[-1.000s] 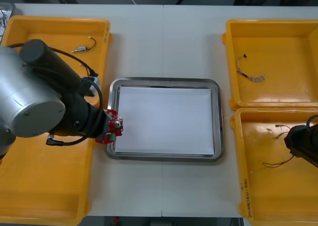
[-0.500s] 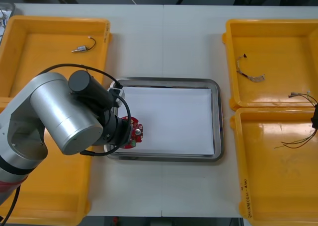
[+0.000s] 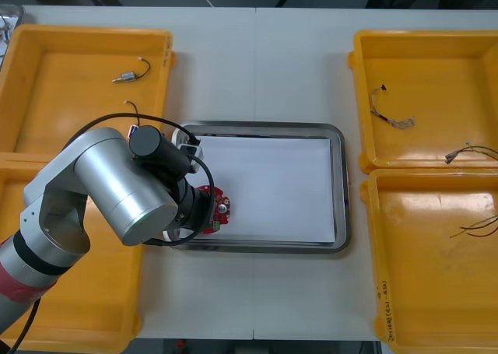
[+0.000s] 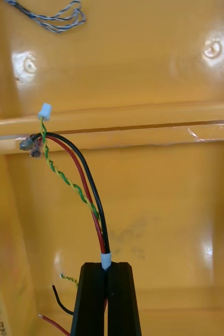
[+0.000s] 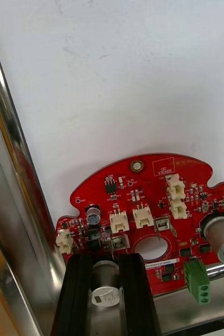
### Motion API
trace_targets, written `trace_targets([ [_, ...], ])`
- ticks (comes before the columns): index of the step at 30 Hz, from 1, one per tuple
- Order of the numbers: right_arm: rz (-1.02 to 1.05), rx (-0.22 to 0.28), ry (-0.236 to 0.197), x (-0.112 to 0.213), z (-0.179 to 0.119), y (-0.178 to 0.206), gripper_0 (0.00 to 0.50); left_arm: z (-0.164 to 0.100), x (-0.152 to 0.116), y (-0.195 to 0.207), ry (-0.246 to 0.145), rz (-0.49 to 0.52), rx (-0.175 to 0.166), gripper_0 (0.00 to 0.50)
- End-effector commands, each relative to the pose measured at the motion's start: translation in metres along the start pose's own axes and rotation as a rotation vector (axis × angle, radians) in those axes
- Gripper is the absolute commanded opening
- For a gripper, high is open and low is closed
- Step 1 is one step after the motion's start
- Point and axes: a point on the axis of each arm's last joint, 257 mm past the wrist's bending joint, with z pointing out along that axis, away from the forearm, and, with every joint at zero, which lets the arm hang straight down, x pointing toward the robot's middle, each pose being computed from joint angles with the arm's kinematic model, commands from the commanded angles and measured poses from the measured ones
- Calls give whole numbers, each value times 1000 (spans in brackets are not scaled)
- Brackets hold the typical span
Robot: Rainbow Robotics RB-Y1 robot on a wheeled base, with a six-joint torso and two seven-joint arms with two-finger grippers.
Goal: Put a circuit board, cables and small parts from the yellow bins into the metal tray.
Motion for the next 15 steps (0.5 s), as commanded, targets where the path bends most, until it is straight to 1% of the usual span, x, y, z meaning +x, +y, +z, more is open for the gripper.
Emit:
trace_targets([
  [1, -137, 12, -65, -23, -29, 7, 0, -9, -18, -25, -44, -181, 55, 375],
  [3, -177, -17, -92, -32, -37, 20, 0, -8, -19, -29, -45, -233, 71, 475],
  [5, -214, -35, -119, -39, -45, 31, 0, -9, -20, -29, -49, -243, 73, 500],
  [6, -243, -41, -133, -41, -50, 37, 0, -9, -20, -30, -50, -242, 73, 500],
  [8, -281, -44, -141, -41, -55, 43, 0, -9, -22, -26, -57, -242, 63, 500],
  [9, -302, -45, -142, -40, -57, 46, 0, -9, -22, -27, -57, -242, 65, 500],
  [13, -384, -25, -133, -37, -59, 51, 0, -10, -23, -26, -61, -244, 62, 500],
  [15, -418, -20, -124, -35, -59, 54, 0, -12, -27, -25, -68, -251, 65, 500],
])
